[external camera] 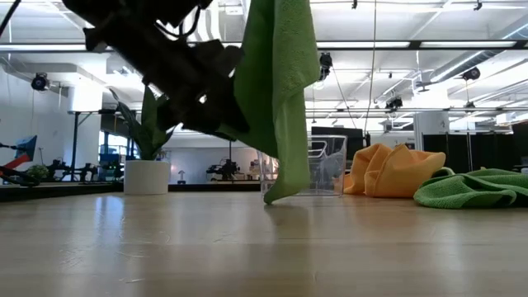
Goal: Fold microfiber towels
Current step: Fold the top green towel
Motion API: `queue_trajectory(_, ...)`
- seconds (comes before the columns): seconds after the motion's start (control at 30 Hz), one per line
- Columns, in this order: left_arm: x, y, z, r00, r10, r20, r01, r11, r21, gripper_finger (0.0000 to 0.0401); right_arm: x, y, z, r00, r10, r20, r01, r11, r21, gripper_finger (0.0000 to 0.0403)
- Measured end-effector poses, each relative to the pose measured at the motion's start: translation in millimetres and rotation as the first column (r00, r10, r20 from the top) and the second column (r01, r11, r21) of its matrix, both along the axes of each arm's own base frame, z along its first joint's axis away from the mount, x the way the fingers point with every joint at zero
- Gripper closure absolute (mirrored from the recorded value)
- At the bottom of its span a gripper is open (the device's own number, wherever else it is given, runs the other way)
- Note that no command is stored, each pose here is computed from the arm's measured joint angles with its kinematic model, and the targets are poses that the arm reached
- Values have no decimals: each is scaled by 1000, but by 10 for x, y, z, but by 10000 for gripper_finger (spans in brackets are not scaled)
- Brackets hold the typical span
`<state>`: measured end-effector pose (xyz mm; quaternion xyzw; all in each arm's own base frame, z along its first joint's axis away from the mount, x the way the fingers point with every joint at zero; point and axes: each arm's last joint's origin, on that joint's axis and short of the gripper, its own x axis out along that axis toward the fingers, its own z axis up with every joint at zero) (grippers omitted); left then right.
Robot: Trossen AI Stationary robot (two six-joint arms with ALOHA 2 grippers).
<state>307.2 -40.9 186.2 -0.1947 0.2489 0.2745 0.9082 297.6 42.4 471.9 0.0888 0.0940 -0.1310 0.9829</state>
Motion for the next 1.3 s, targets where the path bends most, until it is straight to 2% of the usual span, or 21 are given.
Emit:
queue_trajectory(0.13, -45, -6, 80, 997, -79, -23, 79, 997, 9, 372, -17, 0, -3, 1000, 15, -16, -15, 1000, -16, 394)
queue_trajectory(0.17, -65, -5, 125, 995, -100, -23, 101, 995, 18, 386, -30, -1, -12, 999, 18, -31, -18, 1000, -19, 394)
queue_trajectory(0.4, -417, 50, 523, 992, -125, -32, 126, 991, 33, 400, -226, -22, -65, 985, 39, -168, -45, 998, -35, 394)
queue_trajectory(0.5, -617, 77, 709, 979, -198, -42, 200, 979, 47, 400, -311, -34, -48, 982, 42, -186, -49, 998, -37, 394)
queue_trajectory(0.67, -945, 117, 967, 965, -262, 5, 262, 965, 26, 401, -458, -25, 43, 986, 58, -154, -65, 997, -39, 394)
queue_trajectory(0.93, -1314, 156, 1274, 924, -340, 172, 347, 938, -10, 401, -716, 71, 180, 994, 60, -91, -65, 997, -50, 394)
queue_trajectory(1.03, -1359, 137, 1371, 887, -405, 220, 423, 905, -40, 401, -774, 120, 202, 997, 35, -75, -39, 998, -57, 394)
queue_trajectory(1.1, -1356, 106, 1432, 852, -464, 243, 491, 868, -66, 401, -800, 159, 210, 998, 21, -66, -25, 998, -54, 394)
queue_trajectory(1.3, -1242, -54, 1624, 724, -619, 306, 683, 706, -188, 401, -838, 368, 190, 996, 70, -55, -69, 998, 10, 394)
